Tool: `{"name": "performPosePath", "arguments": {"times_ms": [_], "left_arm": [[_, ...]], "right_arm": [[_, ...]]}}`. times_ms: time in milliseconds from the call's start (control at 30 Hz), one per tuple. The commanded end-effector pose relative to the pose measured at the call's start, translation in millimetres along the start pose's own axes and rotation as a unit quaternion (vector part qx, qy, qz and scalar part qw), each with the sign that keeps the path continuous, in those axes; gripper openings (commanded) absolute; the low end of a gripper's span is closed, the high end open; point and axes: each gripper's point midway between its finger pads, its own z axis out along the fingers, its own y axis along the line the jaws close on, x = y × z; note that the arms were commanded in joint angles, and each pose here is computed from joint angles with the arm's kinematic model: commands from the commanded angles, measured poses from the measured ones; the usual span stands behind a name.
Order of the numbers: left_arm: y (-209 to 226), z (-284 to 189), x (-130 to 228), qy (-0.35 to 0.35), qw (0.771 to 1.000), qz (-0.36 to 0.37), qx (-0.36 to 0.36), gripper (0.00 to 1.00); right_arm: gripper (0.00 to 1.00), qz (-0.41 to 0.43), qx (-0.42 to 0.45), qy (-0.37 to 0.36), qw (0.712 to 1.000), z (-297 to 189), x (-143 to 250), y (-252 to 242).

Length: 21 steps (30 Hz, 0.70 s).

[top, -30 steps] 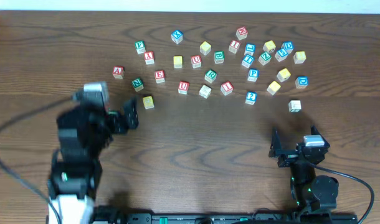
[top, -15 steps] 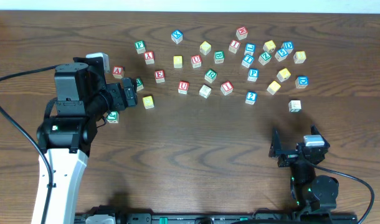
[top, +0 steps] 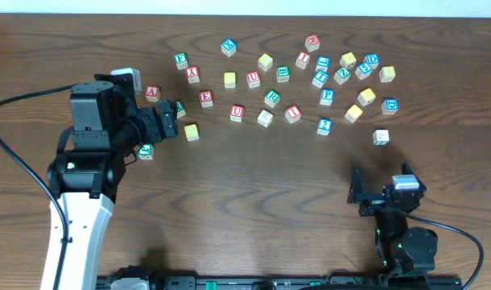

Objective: Spell out NEURIPS
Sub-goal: 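Move the left gripper forward over the green N block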

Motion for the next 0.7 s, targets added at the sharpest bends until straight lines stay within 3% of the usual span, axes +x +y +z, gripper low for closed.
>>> {"name": "performPosePath", "arguments": {"times_ms": [0, 400, 667], "left_arm": [[-2.9, -3.2, -13.4, -0.002, 1.000, -0.007, 0.001, 0.98], [8.8, 22.2, -37.9, 0.079, 0.996, -0.009, -0.049, 0.98], [14.6, 48.6, -37.7, 0.116, 0.987, -0.087, -0.066, 0.98]], "right_arm": [[0.99, 0.007, 0.005, 0.001, 1.000, -0.2, 0.9, -2.3], [0.99, 0.007, 0.005, 0.001, 1.000, -0.2, 0.8, -2.2], [0.99, 0.007, 0.005, 0.001, 1.000, -0.2, 0.8, -2.3]]}}
